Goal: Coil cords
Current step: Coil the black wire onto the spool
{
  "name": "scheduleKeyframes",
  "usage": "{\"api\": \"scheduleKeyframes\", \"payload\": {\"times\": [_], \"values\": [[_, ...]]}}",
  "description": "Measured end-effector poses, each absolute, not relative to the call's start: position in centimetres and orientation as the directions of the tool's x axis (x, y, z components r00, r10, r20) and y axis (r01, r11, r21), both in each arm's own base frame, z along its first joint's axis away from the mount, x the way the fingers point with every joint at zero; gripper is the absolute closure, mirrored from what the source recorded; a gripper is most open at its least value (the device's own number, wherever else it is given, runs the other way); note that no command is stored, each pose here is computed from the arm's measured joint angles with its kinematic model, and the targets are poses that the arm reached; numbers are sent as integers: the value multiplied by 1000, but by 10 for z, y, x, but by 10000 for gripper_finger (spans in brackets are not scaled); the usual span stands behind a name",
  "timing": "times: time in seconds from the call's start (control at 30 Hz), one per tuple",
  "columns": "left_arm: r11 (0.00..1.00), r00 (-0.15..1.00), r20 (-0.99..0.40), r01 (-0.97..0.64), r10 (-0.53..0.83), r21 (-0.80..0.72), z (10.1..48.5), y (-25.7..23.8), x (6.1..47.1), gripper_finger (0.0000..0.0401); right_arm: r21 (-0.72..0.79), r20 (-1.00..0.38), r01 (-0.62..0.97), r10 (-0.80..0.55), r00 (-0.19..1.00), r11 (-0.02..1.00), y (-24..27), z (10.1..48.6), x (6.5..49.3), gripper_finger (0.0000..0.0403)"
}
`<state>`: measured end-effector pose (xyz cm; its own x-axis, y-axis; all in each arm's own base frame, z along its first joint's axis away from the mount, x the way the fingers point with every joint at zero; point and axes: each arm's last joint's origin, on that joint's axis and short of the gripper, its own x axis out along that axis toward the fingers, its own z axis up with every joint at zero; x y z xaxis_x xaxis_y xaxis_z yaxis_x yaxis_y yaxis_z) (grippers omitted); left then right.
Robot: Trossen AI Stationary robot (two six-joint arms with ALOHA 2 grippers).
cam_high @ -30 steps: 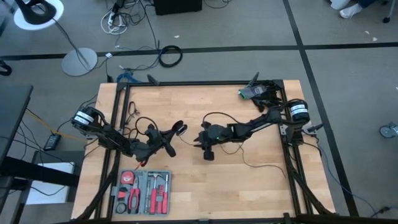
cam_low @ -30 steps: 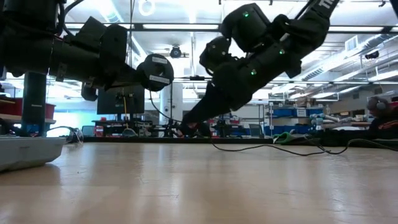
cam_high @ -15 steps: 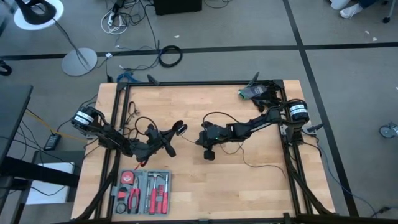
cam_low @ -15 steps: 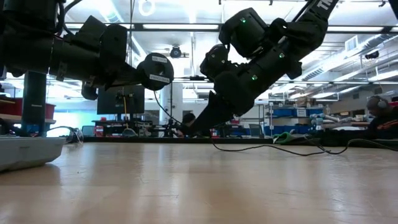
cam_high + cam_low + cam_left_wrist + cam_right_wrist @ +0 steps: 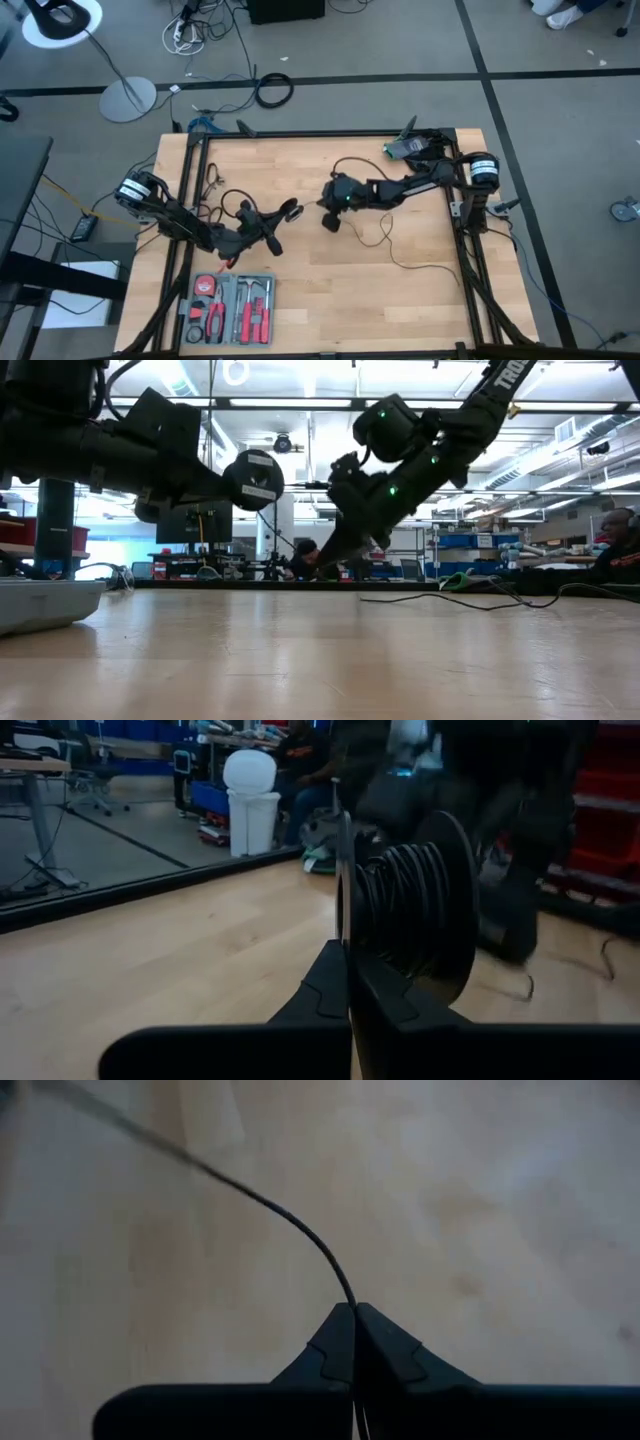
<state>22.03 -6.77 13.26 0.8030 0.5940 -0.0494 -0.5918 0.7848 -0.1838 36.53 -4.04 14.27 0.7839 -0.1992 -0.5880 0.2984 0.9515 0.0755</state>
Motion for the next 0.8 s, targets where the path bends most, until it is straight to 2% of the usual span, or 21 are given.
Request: {"api": "scheduleKeyframes", "payload": {"times": [0.27, 0.47, 0.67, 0.8], "values": [[749, 770, -133, -638, 624, -178, 119, -60, 220, 401, 97, -441, 292, -222, 870, 952, -35, 199, 357, 402], [738, 762, -171, -648, 625, -191, 118, -55, 229, 401, 74, -370, 220, -178, 912, 973, -23, 229, 374, 402], [718, 739, -196, -673, 644, -180, 121, -54, 239, 401, 60, -374, 136, -104, 922, 989, -3, 230, 396, 403], [705, 729, -184, -684, 659, -185, 122, -54, 240, 401, 50, -401, 104, -75, 913, 993, 8, 217, 409, 403]]}}
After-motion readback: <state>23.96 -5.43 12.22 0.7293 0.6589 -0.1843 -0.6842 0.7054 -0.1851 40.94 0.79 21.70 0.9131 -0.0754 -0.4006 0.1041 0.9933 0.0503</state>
